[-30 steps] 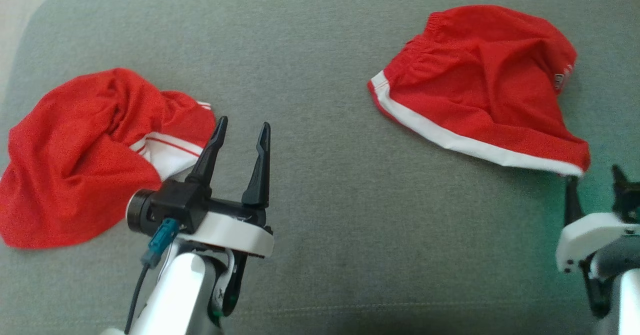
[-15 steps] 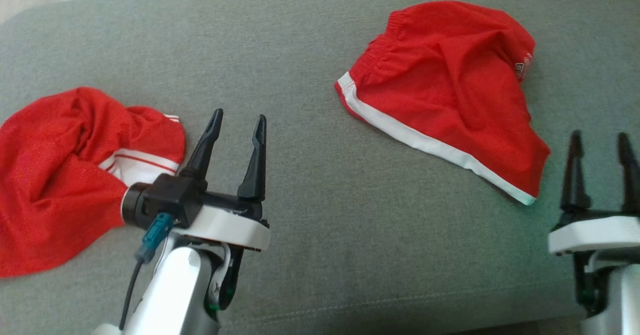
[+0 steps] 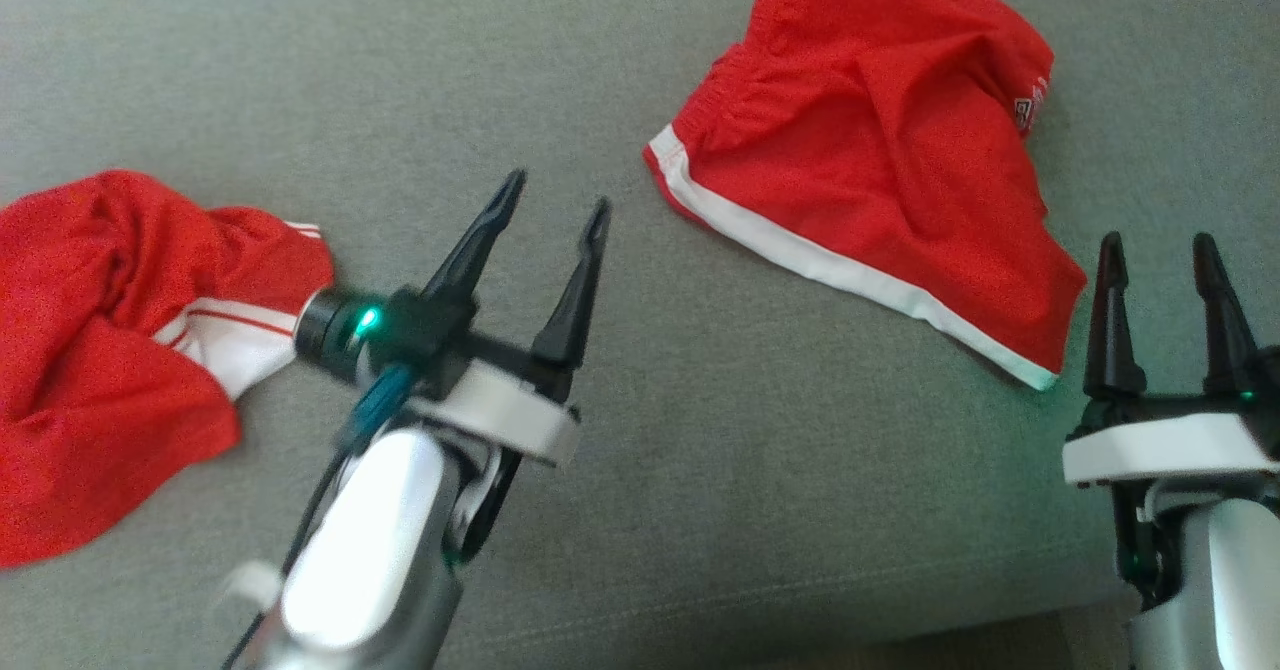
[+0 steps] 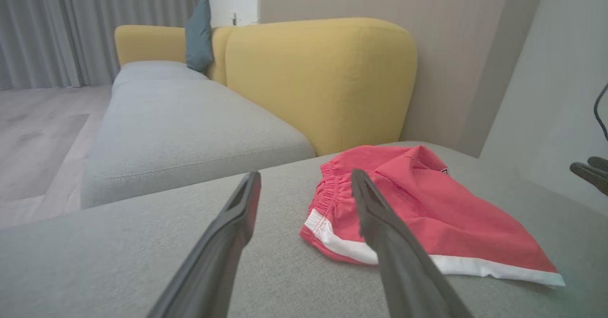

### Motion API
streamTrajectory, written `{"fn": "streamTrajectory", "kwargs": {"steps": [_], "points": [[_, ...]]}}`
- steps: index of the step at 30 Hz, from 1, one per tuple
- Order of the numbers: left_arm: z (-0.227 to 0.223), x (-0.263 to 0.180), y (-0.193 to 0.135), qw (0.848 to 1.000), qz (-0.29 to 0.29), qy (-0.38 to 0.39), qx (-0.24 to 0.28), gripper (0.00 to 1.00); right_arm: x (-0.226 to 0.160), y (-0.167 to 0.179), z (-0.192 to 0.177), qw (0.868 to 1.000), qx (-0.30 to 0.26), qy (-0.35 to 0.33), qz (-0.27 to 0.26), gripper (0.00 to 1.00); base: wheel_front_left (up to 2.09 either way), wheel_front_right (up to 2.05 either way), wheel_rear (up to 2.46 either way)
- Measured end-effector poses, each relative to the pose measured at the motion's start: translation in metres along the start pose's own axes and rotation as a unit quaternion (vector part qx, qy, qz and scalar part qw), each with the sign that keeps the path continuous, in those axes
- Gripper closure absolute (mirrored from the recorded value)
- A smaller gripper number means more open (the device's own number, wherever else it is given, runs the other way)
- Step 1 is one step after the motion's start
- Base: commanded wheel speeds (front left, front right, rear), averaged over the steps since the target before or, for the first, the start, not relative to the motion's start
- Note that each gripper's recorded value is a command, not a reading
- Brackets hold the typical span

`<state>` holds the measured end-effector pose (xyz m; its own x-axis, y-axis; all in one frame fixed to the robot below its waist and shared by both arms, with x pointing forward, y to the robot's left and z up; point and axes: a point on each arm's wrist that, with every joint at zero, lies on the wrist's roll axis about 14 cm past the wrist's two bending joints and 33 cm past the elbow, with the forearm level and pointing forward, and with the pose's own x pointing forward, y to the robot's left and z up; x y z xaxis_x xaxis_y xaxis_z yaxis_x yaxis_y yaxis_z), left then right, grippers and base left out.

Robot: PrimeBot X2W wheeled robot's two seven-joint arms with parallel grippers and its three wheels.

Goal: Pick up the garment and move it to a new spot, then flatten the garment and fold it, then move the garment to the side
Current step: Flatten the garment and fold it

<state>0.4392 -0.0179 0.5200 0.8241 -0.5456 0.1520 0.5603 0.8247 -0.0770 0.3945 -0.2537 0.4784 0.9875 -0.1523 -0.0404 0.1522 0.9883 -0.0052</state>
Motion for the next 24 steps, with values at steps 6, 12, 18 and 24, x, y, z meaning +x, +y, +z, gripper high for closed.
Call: {"fn": "streamTrajectory", "kwargs": {"steps": [6, 12, 18, 24], "points": [[-0.032, 0.034, -0.02, 0.995, -0.079, 0.05, 0.043, 0.0, 0.001, -0.006, -0.007, 1.0, -0.001, 0.007, -0.008, 0.0, 0.0, 0.0, 0.0], [-0.075, 0.065, -0.027, 0.978, -0.135, 0.126, 0.098, 0.0, -0.005, -0.023, -0.018, 0.999, 0.0, 0.021, -0.034, 0.0, 0.0, 0.0, 0.0], [-0.11, 0.078, -0.021, 0.963, -0.155, 0.176, 0.131, 0.0, -0.004, -0.033, -0.022, 0.998, 0.0, 0.024, -0.05, 0.0, 0.0, 0.0, 0.0], [-0.125, 0.087, -0.019, 0.957, -0.163, 0.192, 0.142, 0.0, -0.009, -0.038, -0.028, 0.998, 0.001, 0.032, -0.057, 0.0, 0.0, 0.0, 0.0]]}}
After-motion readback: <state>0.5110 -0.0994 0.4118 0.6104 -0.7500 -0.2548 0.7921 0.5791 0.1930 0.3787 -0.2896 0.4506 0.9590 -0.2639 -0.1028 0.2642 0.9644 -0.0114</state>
